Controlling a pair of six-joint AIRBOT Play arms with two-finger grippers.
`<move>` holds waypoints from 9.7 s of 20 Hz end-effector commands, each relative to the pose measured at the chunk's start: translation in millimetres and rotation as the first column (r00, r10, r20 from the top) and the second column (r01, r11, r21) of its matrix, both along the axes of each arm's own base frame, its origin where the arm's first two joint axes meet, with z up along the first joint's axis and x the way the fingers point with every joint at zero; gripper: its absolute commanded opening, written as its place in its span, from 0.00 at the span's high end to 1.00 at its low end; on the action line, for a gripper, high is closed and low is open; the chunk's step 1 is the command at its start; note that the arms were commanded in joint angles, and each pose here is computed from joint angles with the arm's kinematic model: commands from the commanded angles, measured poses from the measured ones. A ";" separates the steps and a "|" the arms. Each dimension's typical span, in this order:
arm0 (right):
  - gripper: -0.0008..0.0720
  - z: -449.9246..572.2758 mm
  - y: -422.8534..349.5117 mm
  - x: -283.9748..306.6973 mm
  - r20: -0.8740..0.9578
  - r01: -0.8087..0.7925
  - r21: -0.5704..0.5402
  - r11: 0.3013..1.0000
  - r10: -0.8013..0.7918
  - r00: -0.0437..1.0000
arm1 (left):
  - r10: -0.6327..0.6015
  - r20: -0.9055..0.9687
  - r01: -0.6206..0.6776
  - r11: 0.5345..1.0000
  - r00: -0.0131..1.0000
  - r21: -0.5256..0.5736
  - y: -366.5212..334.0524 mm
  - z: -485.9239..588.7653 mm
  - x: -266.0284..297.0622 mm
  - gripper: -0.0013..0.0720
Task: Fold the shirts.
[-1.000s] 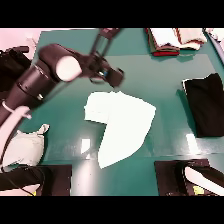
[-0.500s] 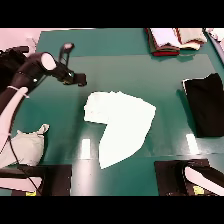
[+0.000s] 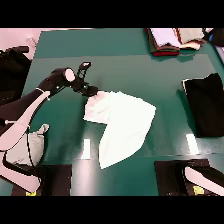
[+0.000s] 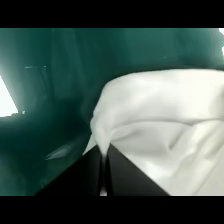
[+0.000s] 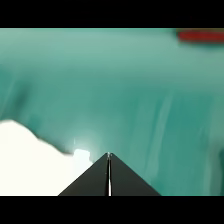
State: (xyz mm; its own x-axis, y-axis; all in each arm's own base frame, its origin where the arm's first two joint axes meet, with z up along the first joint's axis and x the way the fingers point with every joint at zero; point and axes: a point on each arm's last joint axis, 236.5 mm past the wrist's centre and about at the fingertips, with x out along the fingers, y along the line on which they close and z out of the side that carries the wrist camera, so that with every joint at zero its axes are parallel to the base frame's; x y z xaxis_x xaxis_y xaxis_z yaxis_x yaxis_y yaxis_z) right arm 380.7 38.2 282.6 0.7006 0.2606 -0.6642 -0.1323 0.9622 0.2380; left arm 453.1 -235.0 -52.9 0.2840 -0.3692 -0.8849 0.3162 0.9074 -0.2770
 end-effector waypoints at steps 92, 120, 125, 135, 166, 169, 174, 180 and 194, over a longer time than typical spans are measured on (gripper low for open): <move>0.38 -159.2 84.4 -22.7 -0.295 -0.202 0.176 0.963 0.248 0.923 | 0.361 -0.289 -0.417 0.895 0.887 -0.161 137.8 -15.3 -196.6 0.75; 0.92 -364.9 -6.2 -108.9 -0.686 0.246 0.250 0.937 -0.007 0.727 | 0.256 -0.092 -0.269 0.941 0.962 -0.204 135.8 64.7 -163.8 0.95; 0.97 -222.8 -13.3 -42.4 -0.322 0.096 0.200 0.975 -0.027 0.946 | 0.288 0.270 -0.235 0.948 0.919 -0.214 153.5 202.4 -136.2 0.95; 0.97 212.3 -4.6 -132.3 0.702 0.103 -0.084 0.991 -0.014 0.712 | 0.296 0.949 0.027 0.953 0.111 -0.300 156.6 636.1 -289.5 0.95; 0.97 -226.3 -53.5 93.8 -0.455 -0.007 -0.023 1.000 -0.004 0.891 | 0.168 -0.045 -0.171 0.981 0.985 -0.094 163.5 90.1 27.6 0.95; 0.97 -249.9 -65.3 56.6 -0.530 -0.005 -0.088 0.996 -0.042 0.847 | 0.135 -0.209 -0.154 0.985 0.968 -0.078 158.7 52.6 -11.9 0.95; 0.97 -292.6 -60.0 19.8 -0.584 0.015 -0.075 0.997 -0.056 0.810 | 0.135 -0.394 -0.176 0.982 0.909 -0.068 152.9 -3.1 -63.8 0.95; 0.36 -295.8 -54.9 12.1 -0.590 0.030 -0.055 0.998 -0.057 0.806 | 0.175 -0.446 -0.223 0.973 0.878 -0.058 152.2 -8.6 -73.5 0.35; 0.37 -167.7 -52.5 0.0 -0.302 0.053 -0.101 0.993 -0.081 0.950 | 0.282 -0.448 -0.330 0.943 0.849 -0.033 144.5 8.4 -279.2 0.46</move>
State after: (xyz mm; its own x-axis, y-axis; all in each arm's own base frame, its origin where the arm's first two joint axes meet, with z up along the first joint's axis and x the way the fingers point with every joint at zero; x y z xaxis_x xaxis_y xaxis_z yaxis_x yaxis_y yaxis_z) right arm 381.5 -14.6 101.5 0.4369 0.1556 -0.8860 0.0032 0.9847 0.1745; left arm 225.0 -72.4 -22.4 0.0238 -0.3580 -0.9334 -0.0819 0.9298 -0.3588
